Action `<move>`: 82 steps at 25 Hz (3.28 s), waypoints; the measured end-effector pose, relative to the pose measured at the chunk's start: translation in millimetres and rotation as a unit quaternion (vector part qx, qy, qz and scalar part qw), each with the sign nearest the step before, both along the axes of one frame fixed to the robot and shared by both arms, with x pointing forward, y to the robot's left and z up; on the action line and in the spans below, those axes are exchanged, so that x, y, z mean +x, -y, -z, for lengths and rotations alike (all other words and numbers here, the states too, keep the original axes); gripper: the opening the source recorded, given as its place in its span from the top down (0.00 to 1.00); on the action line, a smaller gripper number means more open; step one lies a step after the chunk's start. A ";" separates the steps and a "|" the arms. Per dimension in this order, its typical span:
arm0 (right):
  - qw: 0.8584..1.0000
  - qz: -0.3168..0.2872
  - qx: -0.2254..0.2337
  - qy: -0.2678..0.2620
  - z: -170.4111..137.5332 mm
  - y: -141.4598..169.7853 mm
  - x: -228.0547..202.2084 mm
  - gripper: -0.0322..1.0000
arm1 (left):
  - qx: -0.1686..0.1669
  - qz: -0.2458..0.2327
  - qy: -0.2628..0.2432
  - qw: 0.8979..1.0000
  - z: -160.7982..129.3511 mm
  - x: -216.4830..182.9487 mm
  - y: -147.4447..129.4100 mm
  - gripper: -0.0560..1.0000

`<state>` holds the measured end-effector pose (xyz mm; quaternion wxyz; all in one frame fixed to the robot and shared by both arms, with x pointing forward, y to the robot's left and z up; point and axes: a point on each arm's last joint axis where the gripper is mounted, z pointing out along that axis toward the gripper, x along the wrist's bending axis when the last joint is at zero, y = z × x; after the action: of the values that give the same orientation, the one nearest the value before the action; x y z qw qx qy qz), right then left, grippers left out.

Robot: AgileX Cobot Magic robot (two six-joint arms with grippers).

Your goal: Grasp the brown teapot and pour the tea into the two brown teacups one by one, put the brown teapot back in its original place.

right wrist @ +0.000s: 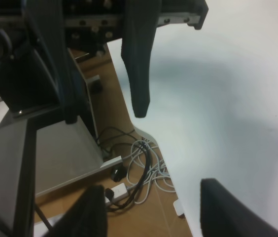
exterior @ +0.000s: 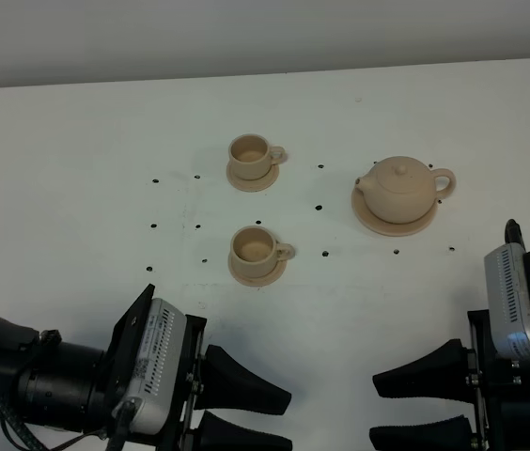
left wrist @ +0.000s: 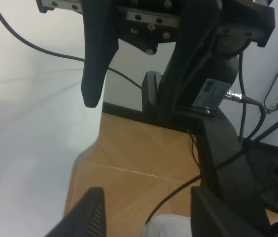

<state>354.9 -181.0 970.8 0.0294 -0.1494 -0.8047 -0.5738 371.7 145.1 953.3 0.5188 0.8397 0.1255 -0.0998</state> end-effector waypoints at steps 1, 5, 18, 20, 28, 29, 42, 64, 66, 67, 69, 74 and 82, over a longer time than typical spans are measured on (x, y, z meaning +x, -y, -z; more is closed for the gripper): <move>1.000 0.000 0.000 0.000 0.0 0.0 0.0 0.56 | -0.001 -0.001 0.001 1.000 -0.5 0.1 0.0 0.54; 1.000 0.000 0.000 0.000 0.1 0.0 0.1 0.56 | -0.015 -0.019 0.020 0.999 -11.2 -0.5 -1.6 0.54; 1.000 0.003 0.000 0.000 -0.1 0.1 0.6 0.56 | -0.060 -0.230 0.016 0.971 -73.2 -11.7 -37.3 0.54; 1.000 0.004 0.001 0.000 -0.1 0.1 0.6 0.56 | -0.065 -0.244 -0.003 0.968 -83.6 -16.5 -40.5 0.54; 1.000 0.004 0.000 0.000 -0.1 0.1 0.7 0.56 | 0.001 -0.279 -0.057 0.959 -120.0 -33.7 -55.1 0.54; 1.000 0.004 0.000 0.000 -0.1 0.1 0.7 0.56 | 0.024 -0.283 -0.057 0.957 -122.3 -35.1 -57.9 0.54; 0.999 0.041 -0.010 -0.002 1.7 1.9 6.8 0.56 | 0.258 -0.437 -0.117 0.854 -111.5 -48.6 -105.8 0.54; 0.997 0.073 -0.023 -0.004 4.0 4.2 11.9 0.56 | 0.145 -0.537 0.018 0.831 -102.2 -124.2 -159.4 0.54; 0.997 0.073 -0.023 -0.004 4.0 4.2 11.9 0.56 | 0.127 -0.536 0.038 0.834 -102.4 -127.2 -160.7 0.54; 0.997 0.073 -0.023 -0.004 4.0 4.2 11.9 0.56 | 0.119 -0.536 0.045 0.834 -102.4 -128.4 -161.2 0.54; 0.997 0.073 -0.023 -0.004 4.0 4.2 11.9 0.56 | 0.107 -0.537 0.054 0.835 -100.8 -128.5 -161.2 0.54; 0.997 0.073 -0.023 -0.004 4.0 4.2 11.9 0.56 | 0.105 -0.534 0.064 0.836 -98.9 -127.1 -160.5 0.54; 0.997 0.076 -0.019 -0.006 1.3 3.4 14.1 0.56 | 0.106 -0.539 0.064 0.833 -98.7 -127.0 -160.4 0.54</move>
<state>369.0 -184.4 969.5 -0.0125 -0.2138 -0.8017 -0.5580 244.7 305.5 1052.0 0.4054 0.6933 0.5343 0.2638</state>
